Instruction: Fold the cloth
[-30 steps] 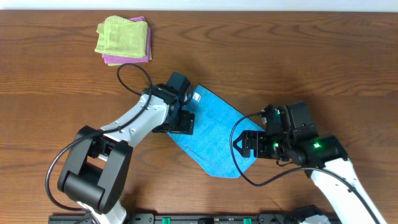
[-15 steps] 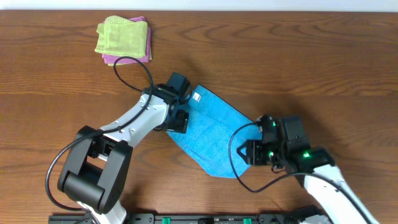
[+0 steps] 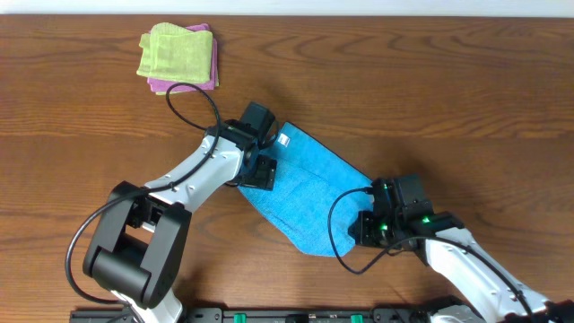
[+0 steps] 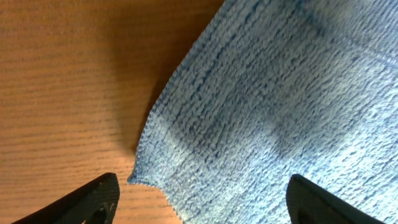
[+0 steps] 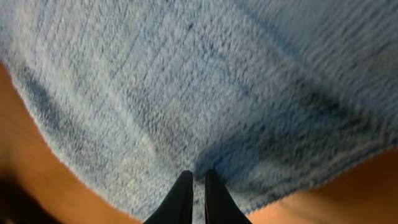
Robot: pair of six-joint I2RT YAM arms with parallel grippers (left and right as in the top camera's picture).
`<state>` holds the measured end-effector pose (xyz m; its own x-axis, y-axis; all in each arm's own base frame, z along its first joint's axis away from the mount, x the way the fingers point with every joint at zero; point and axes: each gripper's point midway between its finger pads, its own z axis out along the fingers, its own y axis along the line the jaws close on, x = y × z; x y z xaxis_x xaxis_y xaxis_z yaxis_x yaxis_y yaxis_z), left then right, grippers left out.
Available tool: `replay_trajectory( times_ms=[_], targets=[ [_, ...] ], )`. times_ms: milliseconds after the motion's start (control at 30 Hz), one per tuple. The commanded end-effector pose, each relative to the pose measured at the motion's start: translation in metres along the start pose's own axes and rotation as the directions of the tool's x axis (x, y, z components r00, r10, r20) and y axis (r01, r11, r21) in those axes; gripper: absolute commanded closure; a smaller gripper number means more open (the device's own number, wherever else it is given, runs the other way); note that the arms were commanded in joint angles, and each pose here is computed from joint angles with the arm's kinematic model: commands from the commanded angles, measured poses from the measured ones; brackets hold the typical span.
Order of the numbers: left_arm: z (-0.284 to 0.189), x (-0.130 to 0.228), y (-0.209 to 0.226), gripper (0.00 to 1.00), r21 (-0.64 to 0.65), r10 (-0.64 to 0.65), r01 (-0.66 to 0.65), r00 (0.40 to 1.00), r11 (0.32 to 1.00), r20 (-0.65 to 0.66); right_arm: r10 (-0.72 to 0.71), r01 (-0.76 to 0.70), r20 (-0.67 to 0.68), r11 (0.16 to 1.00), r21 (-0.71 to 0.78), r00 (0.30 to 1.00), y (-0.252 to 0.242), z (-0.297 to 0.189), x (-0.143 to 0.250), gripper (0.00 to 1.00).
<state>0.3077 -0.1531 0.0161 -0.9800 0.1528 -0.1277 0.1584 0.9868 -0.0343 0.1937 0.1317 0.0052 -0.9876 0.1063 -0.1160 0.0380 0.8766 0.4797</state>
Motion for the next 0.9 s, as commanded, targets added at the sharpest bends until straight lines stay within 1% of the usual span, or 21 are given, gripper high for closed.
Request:
replay_trajectory(
  times_ms=[0,100,167,333,467,633,667,700,733,767,800,867],
  targets=[
    [-0.002,-0.011,-0.008,0.1,0.046,-0.017,0.016,1.0,0.999,0.026,-0.001,0.0,0.029,0.999,0.05,1.0,-0.011,0.003,-0.006,0.92],
    [-0.003,-0.016,-0.021,0.1,0.118,-0.015,0.01,0.999,0.993,0.041,-0.044,0.039,0.06,0.995,0.093,0.997,-0.018,0.005,-0.015,0.92],
    [-0.004,-0.019,-0.025,0.09,0.139,-0.015,0.008,0.999,0.99,0.052,-0.108,0.099,0.08,0.989,0.107,0.991,-0.019,0.007,-0.022,0.91],
    [-0.004,-0.02,-0.025,0.06,0.139,-0.014,0.006,0.998,0.99,0.056,-0.173,0.161,0.113,0.981,0.108,0.978,-0.018,0.013,-0.035,0.91],
    [-0.003,-0.016,-0.024,0.06,0.134,-0.011,0.006,0.999,0.991,0.04,-0.173,0.155,0.118,0.977,0.148,0.978,-0.026,0.016,-0.039,0.9],
    [0.001,0.002,-0.018,0.06,0.111,-0.009,0.013,0.999,0.994,-0.032,-0.177,0.152,0.133,0.972,0.18,0.975,-0.031,0.015,-0.043,0.91],
    [0.003,0.007,-0.017,0.12,0.107,-0.009,0.013,0.999,0.994,-0.045,-0.176,0.151,0.134,0.972,0.182,0.975,-0.031,0.015,-0.043,0.91],
    [0.005,0.01,-0.016,0.25,0.104,-0.009,0.014,0.999,0.995,-0.052,-0.176,0.15,0.134,0.972,0.181,0.975,-0.031,0.015,-0.044,0.91],
    [0.007,0.013,-0.014,0.25,0.097,-0.01,0.016,0.998,0.995,-0.056,-0.175,0.15,0.134,0.972,0.181,0.975,-0.031,0.015,-0.044,0.91],
    [0.009,0.014,-0.013,0.21,0.09,-0.011,0.016,0.998,0.996,-0.056,-0.175,0.15,0.134,0.972,0.181,0.975,-0.031,0.015,-0.044,0.91],
    [0.01,0.013,-0.012,0.2,0.088,-0.011,0.015,0.999,0.996,-0.052,-0.175,0.15,0.134,0.972,0.181,0.975,-0.031,0.015,-0.044,0.91],
    [0.01,0.01,-0.013,0.3,0.094,-0.011,0.014,0.999,0.995,-0.035,-0.175,0.15,0.134,0.972,0.181,0.975,-0.031,0.015,-0.044,0.91]
  ],
)
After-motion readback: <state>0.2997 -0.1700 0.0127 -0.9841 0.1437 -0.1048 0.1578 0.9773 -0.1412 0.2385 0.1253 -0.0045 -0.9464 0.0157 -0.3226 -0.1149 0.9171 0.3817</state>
